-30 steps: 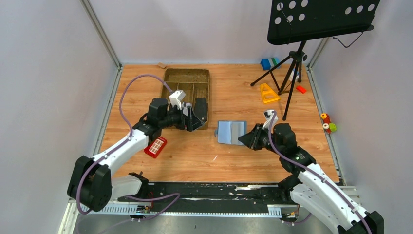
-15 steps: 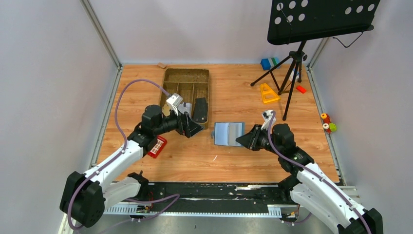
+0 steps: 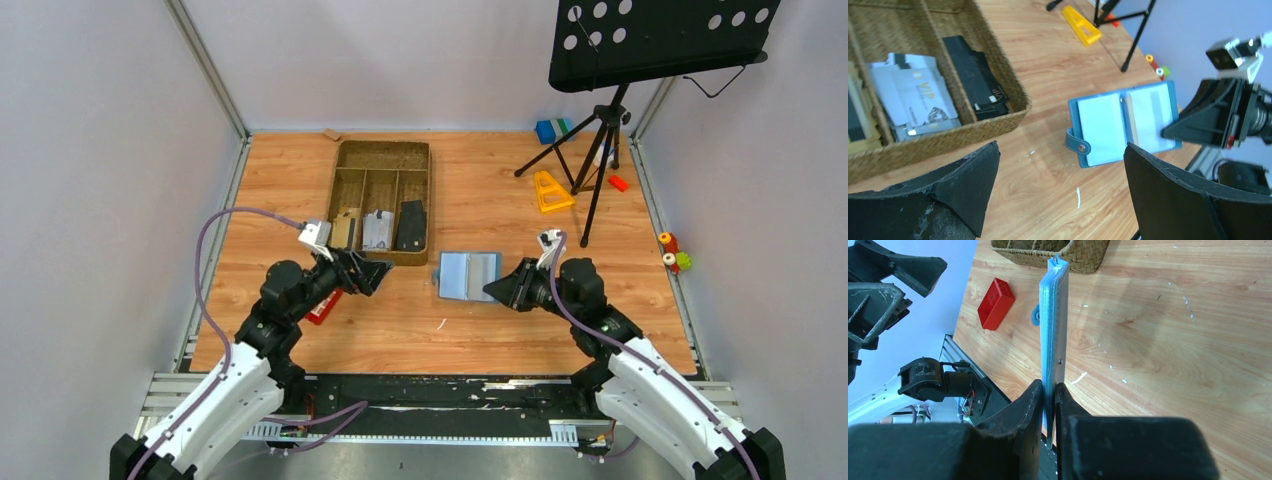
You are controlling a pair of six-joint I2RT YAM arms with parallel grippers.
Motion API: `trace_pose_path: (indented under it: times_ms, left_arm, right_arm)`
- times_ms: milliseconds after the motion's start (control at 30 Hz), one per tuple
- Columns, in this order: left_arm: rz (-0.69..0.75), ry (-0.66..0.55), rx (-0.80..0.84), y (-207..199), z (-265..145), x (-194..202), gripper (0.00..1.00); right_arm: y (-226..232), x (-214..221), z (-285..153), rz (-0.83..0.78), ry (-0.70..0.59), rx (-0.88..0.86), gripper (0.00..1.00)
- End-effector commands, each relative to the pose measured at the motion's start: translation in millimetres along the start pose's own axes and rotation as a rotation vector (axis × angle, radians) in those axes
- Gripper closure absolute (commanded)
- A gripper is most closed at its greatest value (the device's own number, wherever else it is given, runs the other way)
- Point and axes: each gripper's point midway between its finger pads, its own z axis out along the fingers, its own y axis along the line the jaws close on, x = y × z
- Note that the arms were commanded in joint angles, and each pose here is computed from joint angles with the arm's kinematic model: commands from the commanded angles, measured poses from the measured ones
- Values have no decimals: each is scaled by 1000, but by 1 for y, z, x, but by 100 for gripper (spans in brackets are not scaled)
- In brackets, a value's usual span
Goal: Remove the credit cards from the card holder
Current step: Remove the credit card from the card holder.
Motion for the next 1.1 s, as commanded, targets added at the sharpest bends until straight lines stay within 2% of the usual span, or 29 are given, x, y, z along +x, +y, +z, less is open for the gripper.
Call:
trace_pose_path:
  times_ms: [0,100,200,333,833,900,1067]
  left_arm:
    - [-149,-48,-105,19,-5,6,0]
    - [-202,-13,104,-13,0,19,0]
    - [-285,42,177,-24,6,30,0]
    - [-306,94,274,-41,10,38,0]
    - [-328,128,333,-61,20,50,2]
    - [-335,127,345,-63,21,50,9]
    - [-366,107,400,-71,23,43,37]
  right_arm:
    - [21,-16,-1,-13,-74,-106,100]
    - [28,-15,-1,-11,-79,-153,100]
    - [36,-15,-2,-4,-77,-203,100]
    - [50,-14,-5,22,-70,-277,100]
    - [80,-8,-13,122,-7,-451,100]
    - [81,-7,-12,132,2,-462,100]
    - [79,1,-7,132,63,-458,100]
